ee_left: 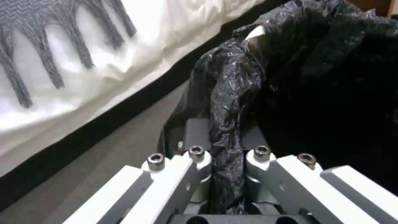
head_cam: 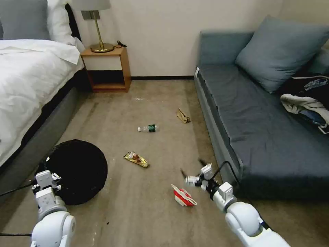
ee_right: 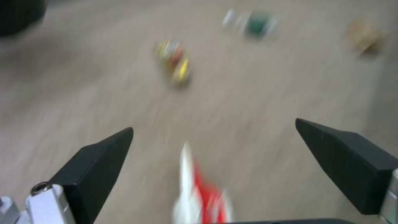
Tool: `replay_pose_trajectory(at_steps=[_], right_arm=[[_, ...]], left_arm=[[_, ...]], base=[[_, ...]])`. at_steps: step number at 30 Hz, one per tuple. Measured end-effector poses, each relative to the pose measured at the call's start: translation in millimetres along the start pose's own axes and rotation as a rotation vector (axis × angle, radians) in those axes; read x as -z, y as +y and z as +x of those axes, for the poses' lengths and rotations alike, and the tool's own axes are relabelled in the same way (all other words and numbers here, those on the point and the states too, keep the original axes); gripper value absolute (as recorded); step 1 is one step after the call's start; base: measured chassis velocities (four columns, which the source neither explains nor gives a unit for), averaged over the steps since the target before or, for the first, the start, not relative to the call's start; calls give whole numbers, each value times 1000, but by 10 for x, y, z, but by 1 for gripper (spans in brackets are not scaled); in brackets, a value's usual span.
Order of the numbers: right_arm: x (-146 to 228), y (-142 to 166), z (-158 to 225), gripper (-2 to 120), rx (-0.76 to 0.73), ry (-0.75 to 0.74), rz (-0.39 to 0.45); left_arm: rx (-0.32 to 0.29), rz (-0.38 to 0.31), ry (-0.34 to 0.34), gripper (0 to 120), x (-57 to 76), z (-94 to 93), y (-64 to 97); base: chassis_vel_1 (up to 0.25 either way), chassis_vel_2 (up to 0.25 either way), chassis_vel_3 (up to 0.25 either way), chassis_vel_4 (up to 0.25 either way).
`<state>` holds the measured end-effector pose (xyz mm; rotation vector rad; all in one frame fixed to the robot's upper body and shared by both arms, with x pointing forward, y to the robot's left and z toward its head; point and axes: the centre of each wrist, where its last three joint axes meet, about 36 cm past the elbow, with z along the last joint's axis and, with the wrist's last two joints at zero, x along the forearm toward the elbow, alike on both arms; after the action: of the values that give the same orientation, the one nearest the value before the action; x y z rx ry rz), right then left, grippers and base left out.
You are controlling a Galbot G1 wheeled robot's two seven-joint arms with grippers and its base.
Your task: Pick up the trash bin, then pick up the garbage on the floor and place it into the trash bin.
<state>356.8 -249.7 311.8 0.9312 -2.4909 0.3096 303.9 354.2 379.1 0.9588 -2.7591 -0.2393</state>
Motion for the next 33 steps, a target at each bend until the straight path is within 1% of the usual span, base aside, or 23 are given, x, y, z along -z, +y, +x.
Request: replay_pose_trajectory(at_steps=[1,3,5,8,9,11,13,15,16,17,20,21,22,23,25,26,28,29,30,31,33], right_arm=[[0,0,0,100,0,0,0],[-5,-53,-82,100,36,105,42],[-15,-54,-119,100,39,129,45],[-147,18,-284,100,53,235,24],[-147,18,-284,100,53,235,24],[-262,101,-391,100,55,295,20],[-303,127,-442,99,46,315,16],[-339,148,-508,97,33,334,14],[-353,152,-536,93,26,342,18],[-353,152,-536,93,26,342,18],[-399,167,-570,82,12,359,29],[-414,173,-578,76,7,363,29],[-414,173,-578,76,7,363,29],[-425,180,-582,72,4,364,27],[-438,193,-588,63,-8,363,26],[-438,193,-588,63,-8,363,26],[-446,200,-592,54,-19,359,26],[-449,204,-596,47,-26,356,26],[-453,208,-602,44,-31,354,27],[-453,208,-602,44,-31,354,27],[-456,214,-611,34,-36,351,30]], left_arm=[[0,0,0,5,0,0,0],[5,3,-4,5,0,-2,6],[6,5,-4,5,-5,0,5],[9,6,2,5,-36,13,-1],[9,6,2,5,-36,13,-1],[10,3,5,5,-60,24,0],[10,1,6,5,-65,29,3],[10,0,5,5,-67,35,6],[11,-1,4,5,-61,38,8],[11,-1,4,5,-61,38,8],[10,0,1,5,-52,43,9],[11,0,0,5,-51,43,9],[11,0,0,5,-51,43,9],[11,0,0,5,-51,43,9],[11,0,0,5,-51,44,8],[11,0,0,5,-51,44,8],[10,0,-1,5,-52,46,2],[10,0,-3,5,-54,49,-4],[10,-2,-4,5,-60,51,-10],[10,-2,-4,5,-60,51,-10],[10,-2,-4,5,-66,54,-15]], base=[[0,0,0,0],[0,0,0,0],[0,0,0,0],[0,0,0,0],[0,0,0,0],[0,0,0,0],[0,0,0,0],[0,0,0,0],[0,0,0,0],[0,0,0,0],[0,0,0,0],[0,0,0,0],[0,0,0,0],[0,0,0,0],[0,0,0,0],[0,0,0,0],[0,0,0,0],[0,0,0,0],[0,0,0,0],[0,0,0,0],[0,0,0,0]])
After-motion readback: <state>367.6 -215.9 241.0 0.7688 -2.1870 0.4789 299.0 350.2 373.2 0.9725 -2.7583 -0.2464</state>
